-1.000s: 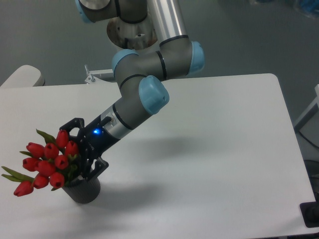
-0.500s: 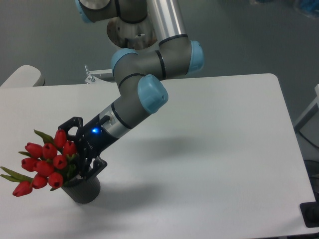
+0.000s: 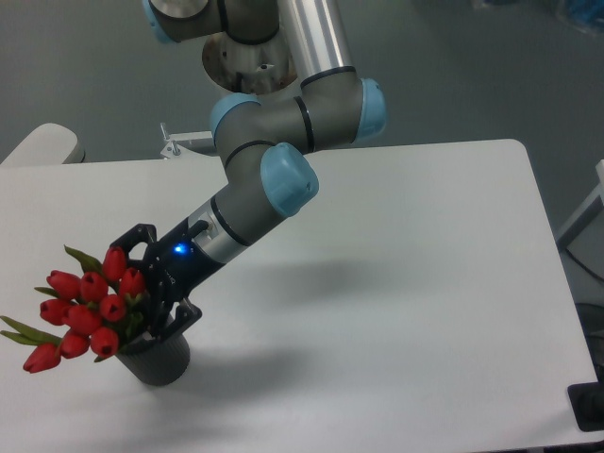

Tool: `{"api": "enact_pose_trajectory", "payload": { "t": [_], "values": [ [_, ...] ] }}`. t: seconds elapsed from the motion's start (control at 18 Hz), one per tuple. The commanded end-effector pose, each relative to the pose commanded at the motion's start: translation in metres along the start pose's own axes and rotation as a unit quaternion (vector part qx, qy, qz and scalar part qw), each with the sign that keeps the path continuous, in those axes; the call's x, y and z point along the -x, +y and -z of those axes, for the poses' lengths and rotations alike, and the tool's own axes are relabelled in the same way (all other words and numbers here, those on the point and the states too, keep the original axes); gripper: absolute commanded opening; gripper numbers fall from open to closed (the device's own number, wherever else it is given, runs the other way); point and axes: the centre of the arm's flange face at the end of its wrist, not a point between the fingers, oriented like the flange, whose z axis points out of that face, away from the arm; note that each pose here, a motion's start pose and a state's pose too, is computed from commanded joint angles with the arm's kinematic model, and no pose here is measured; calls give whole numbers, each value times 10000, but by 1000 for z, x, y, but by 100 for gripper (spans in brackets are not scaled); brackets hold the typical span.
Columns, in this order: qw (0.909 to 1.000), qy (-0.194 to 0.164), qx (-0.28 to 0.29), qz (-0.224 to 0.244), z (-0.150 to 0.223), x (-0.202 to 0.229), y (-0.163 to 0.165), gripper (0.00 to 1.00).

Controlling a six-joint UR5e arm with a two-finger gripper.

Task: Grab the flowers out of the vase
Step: 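Lift the gripped tulips up out of the black vase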

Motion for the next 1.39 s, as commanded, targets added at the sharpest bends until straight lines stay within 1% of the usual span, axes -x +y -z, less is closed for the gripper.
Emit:
{"api": "enact_pose_trajectory", "payload": {
  "t": [0.22,0.28,0.39,0.72,0.83,0.94,1.06,1.22,1.39],
  "values": [
    [10000,-14,-4,-9,2,0,-1,49],
    [10000,-14,-4,-16,2,0,-1,45],
    [10000,-18,-6,-23,2,-1,-2,39],
    [10000,-42,-13,-19,6,-1,-4,39],
    [9999,-114,-47,-24,15,0,-6,39],
    [9997,-113,-227,18,24,3,-6,39],
    [9990,-110,-418,72,34,1,-13,39],
    [9988,-160,-465,46,43,-6,-25,39],
    [9980,-192,-574,176,53,-6,-32,39]
  ]
}}
